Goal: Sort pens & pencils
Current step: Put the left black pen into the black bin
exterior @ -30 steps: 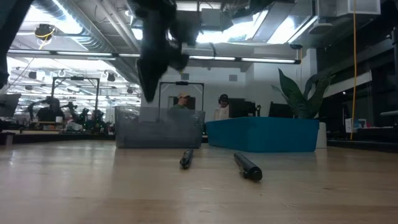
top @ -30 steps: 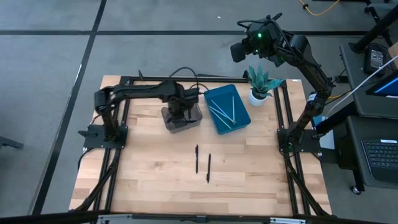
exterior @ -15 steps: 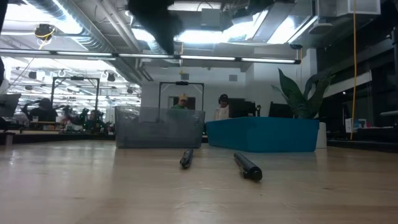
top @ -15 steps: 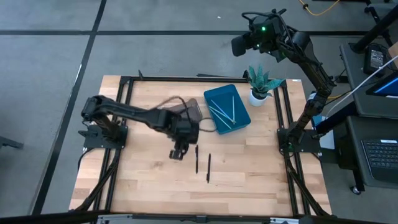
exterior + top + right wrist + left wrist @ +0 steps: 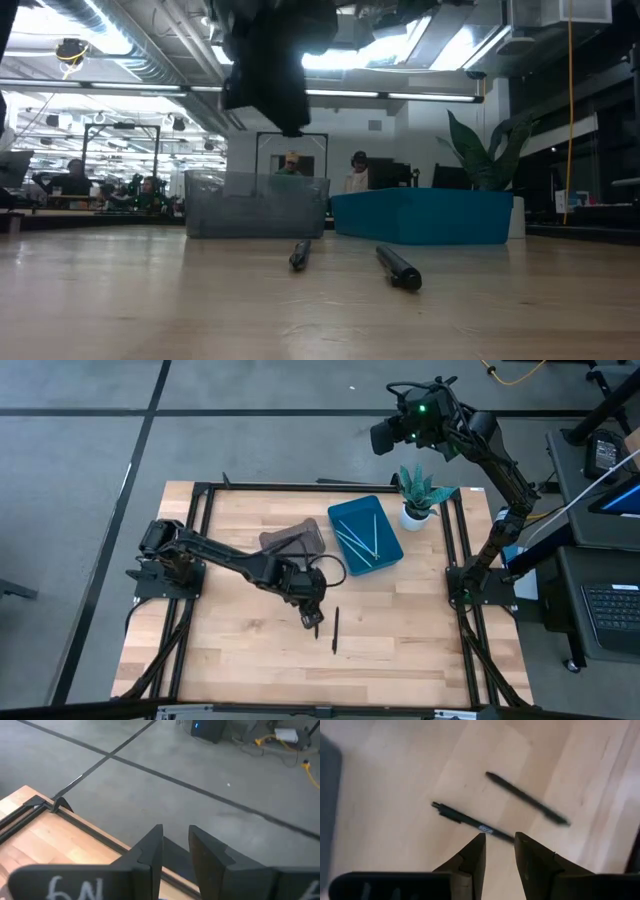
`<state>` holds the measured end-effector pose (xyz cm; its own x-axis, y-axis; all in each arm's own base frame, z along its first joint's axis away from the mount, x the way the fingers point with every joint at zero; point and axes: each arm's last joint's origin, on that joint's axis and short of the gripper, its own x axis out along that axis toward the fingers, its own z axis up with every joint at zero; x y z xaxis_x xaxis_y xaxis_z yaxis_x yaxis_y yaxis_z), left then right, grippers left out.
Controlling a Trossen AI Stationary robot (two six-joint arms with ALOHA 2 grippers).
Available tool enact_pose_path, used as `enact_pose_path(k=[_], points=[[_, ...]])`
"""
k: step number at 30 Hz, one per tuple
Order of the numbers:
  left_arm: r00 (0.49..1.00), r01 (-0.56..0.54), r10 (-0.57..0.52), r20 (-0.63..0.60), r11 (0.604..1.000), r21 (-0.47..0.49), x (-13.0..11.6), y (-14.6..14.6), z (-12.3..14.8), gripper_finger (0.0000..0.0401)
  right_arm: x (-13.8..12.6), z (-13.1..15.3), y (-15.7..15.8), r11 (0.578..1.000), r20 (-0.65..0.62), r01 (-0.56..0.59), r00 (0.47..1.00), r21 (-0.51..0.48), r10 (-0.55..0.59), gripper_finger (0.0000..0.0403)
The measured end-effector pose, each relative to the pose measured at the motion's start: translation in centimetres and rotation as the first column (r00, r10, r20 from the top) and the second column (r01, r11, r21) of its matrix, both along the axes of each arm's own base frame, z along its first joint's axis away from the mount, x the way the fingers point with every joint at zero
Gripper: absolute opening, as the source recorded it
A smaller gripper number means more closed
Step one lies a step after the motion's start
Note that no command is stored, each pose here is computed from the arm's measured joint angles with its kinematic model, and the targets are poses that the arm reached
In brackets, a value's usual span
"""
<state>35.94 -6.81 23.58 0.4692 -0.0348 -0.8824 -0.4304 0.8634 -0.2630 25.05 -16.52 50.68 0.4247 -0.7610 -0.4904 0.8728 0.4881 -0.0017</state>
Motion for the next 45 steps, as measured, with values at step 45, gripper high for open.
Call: enact_pose_path(k=[45], points=[[0.686, -0.728, 0.699, -0.203, 0.66, -0.186, 2.1, -1.5, -5.7, 0.0096, -1.4, 2.5, -3.9, 0.935, -0.088, -0.177, 0.984, -0.308, 0.157, 0.0094]])
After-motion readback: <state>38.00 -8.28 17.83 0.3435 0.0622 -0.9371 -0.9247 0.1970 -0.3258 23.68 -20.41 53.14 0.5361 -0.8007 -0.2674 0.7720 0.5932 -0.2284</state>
